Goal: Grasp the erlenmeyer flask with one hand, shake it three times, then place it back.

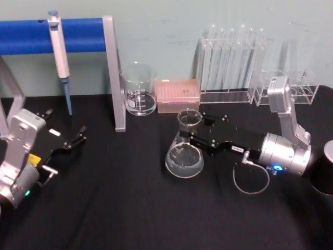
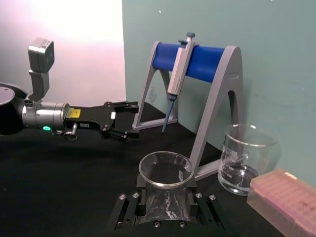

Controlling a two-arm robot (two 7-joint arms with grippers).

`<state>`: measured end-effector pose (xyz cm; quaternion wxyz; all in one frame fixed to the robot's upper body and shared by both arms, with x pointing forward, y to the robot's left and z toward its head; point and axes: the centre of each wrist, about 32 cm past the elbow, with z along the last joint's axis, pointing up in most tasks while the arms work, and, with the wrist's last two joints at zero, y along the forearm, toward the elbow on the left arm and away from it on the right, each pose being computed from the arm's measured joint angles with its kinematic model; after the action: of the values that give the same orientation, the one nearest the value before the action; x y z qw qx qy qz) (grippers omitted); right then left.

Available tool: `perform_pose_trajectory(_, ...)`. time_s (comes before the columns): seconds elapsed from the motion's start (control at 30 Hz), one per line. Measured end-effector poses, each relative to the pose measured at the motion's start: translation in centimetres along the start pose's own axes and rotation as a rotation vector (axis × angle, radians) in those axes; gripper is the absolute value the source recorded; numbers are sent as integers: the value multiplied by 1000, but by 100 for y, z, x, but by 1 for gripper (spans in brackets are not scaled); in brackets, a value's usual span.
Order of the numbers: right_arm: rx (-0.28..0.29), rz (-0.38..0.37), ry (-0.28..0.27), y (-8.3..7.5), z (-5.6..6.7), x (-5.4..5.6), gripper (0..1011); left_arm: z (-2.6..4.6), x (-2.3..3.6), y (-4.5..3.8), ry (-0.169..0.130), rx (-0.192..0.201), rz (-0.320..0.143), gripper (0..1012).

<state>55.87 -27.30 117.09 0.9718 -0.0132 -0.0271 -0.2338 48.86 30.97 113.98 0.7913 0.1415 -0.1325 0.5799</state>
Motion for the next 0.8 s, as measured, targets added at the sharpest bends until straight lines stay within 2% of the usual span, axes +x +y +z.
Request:
perform_pose_trajectory(0.5,-14,14,44,17,-146,20,448,0,0,0,0,0,0,1001)
perform_pose_trajectory(0.8,-19,18,48,20,-187,13,448,0,0,0,0,0,0,1001)
